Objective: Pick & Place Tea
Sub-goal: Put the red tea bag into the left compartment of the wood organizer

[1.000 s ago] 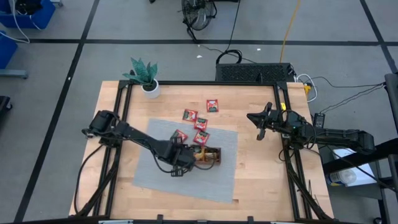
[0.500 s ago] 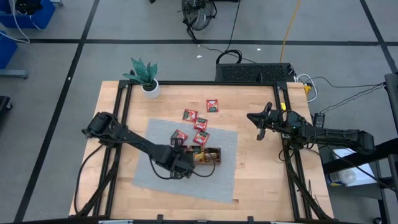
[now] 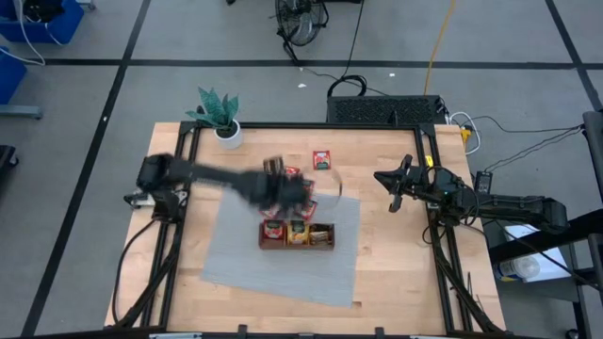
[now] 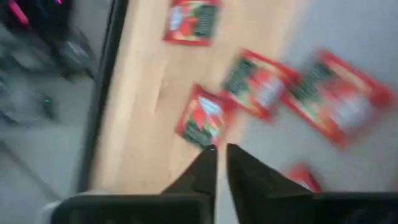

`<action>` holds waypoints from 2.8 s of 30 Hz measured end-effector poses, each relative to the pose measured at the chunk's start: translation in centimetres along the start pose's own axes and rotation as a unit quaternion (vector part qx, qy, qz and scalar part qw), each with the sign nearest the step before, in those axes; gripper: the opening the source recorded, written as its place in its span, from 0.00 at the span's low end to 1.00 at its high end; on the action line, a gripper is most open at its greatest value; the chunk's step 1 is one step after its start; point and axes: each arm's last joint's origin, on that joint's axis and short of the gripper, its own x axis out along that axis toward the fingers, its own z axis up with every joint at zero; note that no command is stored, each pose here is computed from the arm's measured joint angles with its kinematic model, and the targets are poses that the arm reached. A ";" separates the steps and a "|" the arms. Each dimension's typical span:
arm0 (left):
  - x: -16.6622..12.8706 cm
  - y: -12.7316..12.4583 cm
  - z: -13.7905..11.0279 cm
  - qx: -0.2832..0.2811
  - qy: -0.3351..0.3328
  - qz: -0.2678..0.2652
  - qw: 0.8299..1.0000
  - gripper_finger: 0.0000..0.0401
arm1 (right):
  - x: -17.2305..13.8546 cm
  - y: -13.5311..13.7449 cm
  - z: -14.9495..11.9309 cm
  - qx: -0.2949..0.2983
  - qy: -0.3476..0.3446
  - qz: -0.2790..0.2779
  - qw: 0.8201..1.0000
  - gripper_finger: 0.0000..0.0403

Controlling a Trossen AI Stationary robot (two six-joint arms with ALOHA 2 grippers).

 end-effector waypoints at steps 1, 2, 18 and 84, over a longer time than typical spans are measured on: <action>1.2 1.7 0.6 -0.038 -0.002 -0.018 0.999 0.14 | 0.0 0.0 0.0 0.000 0.000 0.000 1.000 0.03; 2.3 3.4 1.2 -0.068 -0.010 -0.033 0.997 0.18 | 0.0 0.0 0.0 0.000 0.000 0.000 1.000 0.03; 10.0 14.3 1.6 -0.210 -0.048 -0.153 0.964 0.74 | 0.0 0.0 0.0 0.000 -0.001 0.000 1.000 0.03; 6.5 2.3 -0.4 -0.062 0.113 0.013 0.992 0.03 | 0.0 0.0 0.0 0.000 0.000 0.000 1.000 0.03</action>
